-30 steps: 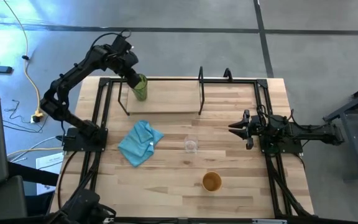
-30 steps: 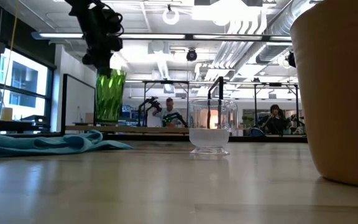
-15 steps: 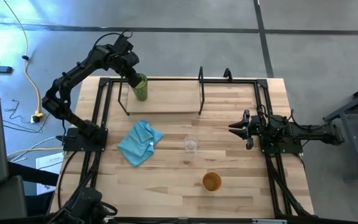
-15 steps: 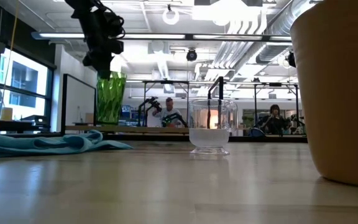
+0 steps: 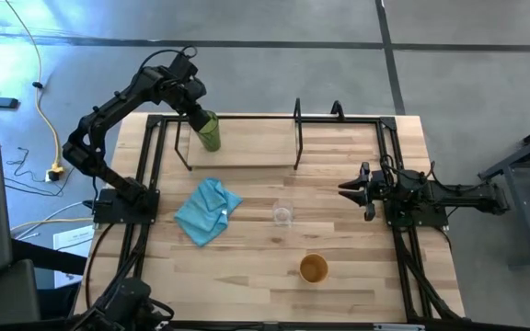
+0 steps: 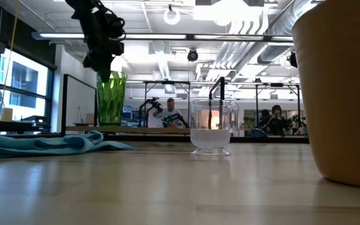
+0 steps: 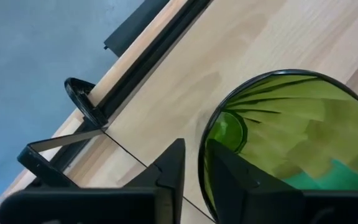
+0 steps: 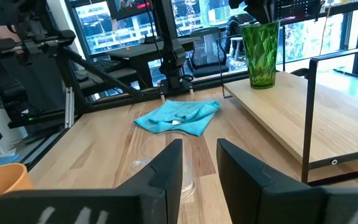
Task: Stack small to large cups/mugs on shelf
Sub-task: Put the green cup on the shelf, then put the yellow cup on the shelf
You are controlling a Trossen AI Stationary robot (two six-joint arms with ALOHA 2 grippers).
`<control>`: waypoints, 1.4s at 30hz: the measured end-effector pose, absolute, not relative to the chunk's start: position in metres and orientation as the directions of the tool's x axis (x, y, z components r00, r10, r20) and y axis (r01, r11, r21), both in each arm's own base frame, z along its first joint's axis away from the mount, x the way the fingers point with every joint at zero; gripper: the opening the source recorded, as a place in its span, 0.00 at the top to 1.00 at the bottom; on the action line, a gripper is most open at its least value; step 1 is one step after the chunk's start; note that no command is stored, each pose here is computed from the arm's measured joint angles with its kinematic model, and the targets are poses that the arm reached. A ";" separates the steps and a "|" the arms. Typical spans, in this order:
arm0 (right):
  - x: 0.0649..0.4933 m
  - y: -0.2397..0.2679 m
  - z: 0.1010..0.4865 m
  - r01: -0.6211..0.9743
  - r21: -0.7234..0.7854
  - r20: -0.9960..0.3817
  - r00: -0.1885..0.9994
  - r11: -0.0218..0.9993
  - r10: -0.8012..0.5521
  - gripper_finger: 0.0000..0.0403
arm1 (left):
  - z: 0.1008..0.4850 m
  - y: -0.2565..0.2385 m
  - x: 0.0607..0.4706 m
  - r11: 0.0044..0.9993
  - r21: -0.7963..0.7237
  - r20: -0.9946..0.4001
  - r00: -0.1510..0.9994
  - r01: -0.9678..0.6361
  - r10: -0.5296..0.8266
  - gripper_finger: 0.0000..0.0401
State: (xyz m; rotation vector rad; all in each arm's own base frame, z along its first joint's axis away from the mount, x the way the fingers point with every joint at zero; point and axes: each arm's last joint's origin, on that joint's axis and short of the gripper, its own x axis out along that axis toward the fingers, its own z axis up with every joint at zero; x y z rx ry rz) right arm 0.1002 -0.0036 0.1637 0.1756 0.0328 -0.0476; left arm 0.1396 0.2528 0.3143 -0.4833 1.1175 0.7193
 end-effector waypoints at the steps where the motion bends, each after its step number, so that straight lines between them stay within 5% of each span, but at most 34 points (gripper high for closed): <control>1: 0.100 -0.004 0.164 0.050 0.173 -0.037 0.998 0.984 -0.045 0.77 | 0.314 0.253 0.140 0.683 0.002 -0.927 0.255 -0.730 0.275 0.84; 15: 0.100 -0.004 0.164 0.050 0.173 -0.037 0.998 0.984 -0.044 0.77 | 0.320 0.253 0.140 0.684 0.008 -0.917 0.266 -0.730 0.296 0.74; 27: 0.100 -0.004 0.164 0.050 0.163 -0.037 0.998 0.985 -0.044 0.77 | 0.372 0.245 0.142 0.700 -0.064 -0.873 0.379 -0.711 0.306 0.68; 42: 0.100 -0.004 0.164 0.048 0.155 -0.037 0.998 0.987 -0.043 0.77 | 0.408 0.163 0.218 0.923 -0.133 -0.809 0.577 -0.361 0.109 0.68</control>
